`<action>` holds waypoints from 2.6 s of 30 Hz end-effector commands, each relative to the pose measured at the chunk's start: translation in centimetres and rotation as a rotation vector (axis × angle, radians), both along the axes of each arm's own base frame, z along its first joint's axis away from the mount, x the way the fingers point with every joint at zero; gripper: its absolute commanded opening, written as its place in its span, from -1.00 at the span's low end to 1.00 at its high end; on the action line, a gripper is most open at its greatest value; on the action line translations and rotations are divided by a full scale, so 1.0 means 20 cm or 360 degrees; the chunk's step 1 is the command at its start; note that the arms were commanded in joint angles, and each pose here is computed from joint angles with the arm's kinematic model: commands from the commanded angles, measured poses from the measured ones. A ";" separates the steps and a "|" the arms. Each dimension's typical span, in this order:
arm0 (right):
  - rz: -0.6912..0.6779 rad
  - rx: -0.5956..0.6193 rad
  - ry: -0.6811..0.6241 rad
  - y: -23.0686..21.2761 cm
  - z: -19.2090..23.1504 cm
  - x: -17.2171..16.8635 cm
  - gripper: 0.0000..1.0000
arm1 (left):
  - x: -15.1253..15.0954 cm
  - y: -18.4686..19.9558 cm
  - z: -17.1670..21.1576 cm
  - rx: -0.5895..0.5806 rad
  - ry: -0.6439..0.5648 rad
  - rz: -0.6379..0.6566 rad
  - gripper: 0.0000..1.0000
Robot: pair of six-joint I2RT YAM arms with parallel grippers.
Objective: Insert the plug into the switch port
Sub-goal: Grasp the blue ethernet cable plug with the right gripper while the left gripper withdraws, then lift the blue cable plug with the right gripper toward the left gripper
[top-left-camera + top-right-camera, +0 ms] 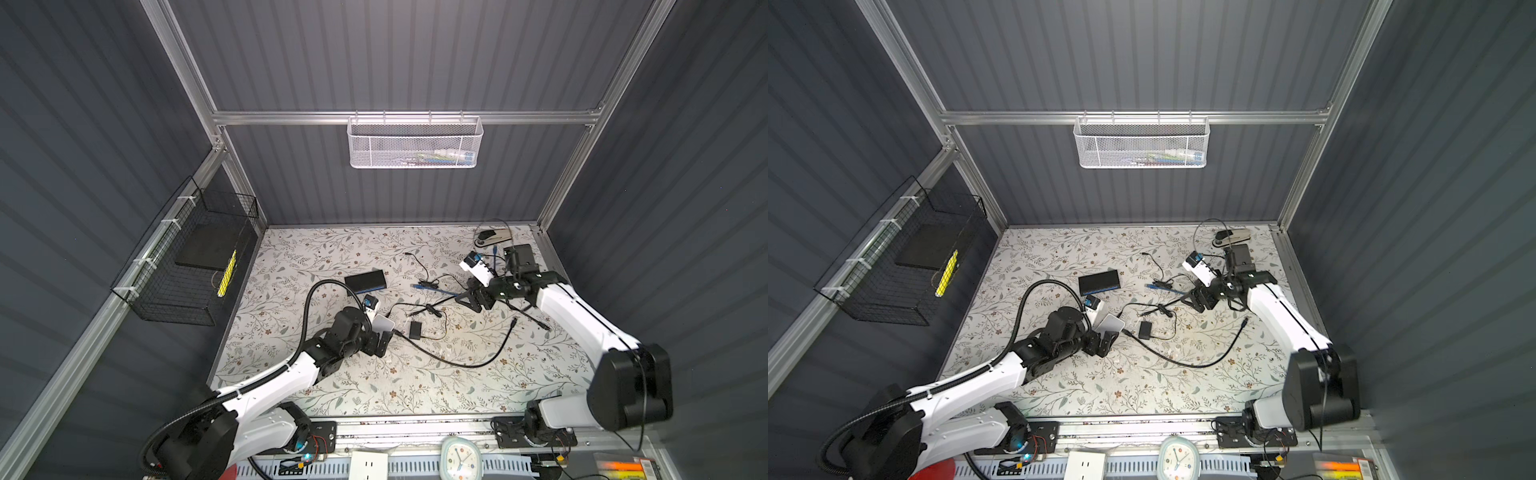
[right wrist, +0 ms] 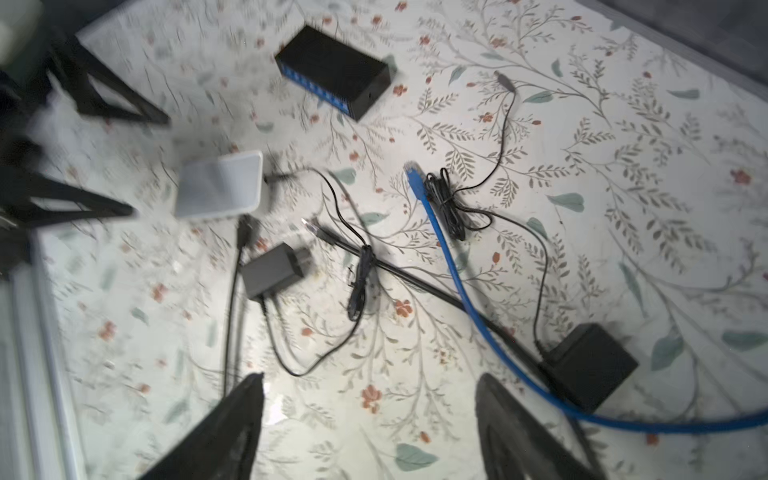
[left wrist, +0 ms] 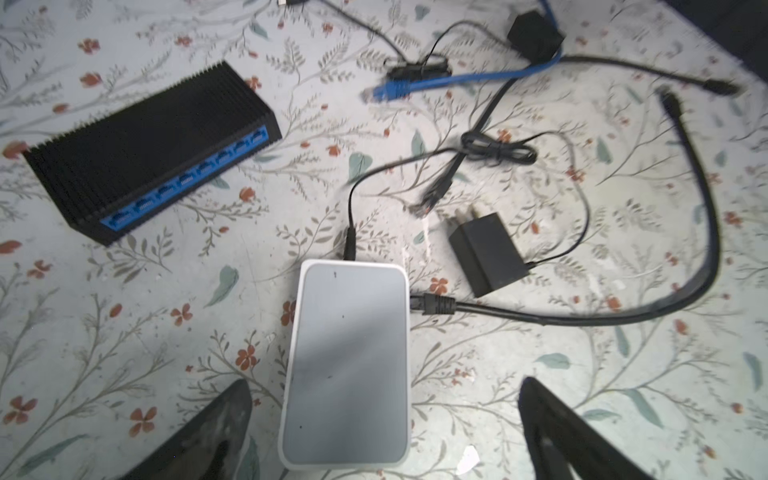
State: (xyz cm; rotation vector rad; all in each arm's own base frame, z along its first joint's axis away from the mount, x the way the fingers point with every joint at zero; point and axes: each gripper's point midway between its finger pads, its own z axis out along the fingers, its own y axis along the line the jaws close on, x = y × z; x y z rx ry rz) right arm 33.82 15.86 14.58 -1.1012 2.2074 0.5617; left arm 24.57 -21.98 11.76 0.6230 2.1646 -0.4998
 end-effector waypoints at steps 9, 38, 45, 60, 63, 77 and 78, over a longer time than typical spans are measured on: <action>0.0192 -0.0527 0.0070 0.07 -0.42 0.31 -0.03 | 0.09 0.07 0.42 -0.0298 -0.0021 0.0323 1.00; 0.0253 -0.0214 -0.0148 0.13 0.14 -0.01 -1.00 | 0.20 0.02 0.76 -0.0492 -0.0121 0.0340 1.00; 0.0122 -0.0058 -0.0395 0.07 0.36 -0.23 -1.00 | 0.28 -0.33 0.96 -0.1021 0.0172 -0.0011 0.99; 0.0110 0.0035 -0.0966 0.01 0.58 -0.39 -1.00 | 0.27 -0.70 1.05 -0.1350 0.0770 -0.0626 0.91; 0.0028 -0.0087 -0.1089 -0.03 0.59 -0.33 -1.00 | 0.27 -0.72 1.07 -0.1401 0.0806 -0.0595 0.86; 0.0058 -0.0190 -0.1160 -0.02 0.60 -0.27 -1.00 | 0.22 -0.81 1.06 -0.1319 0.1003 -0.0513 0.04; 0.0054 -0.0203 -0.1170 -0.03 0.60 -0.26 -1.00 | 0.22 -0.82 1.05 -0.1307 0.1024 -0.0499 0.01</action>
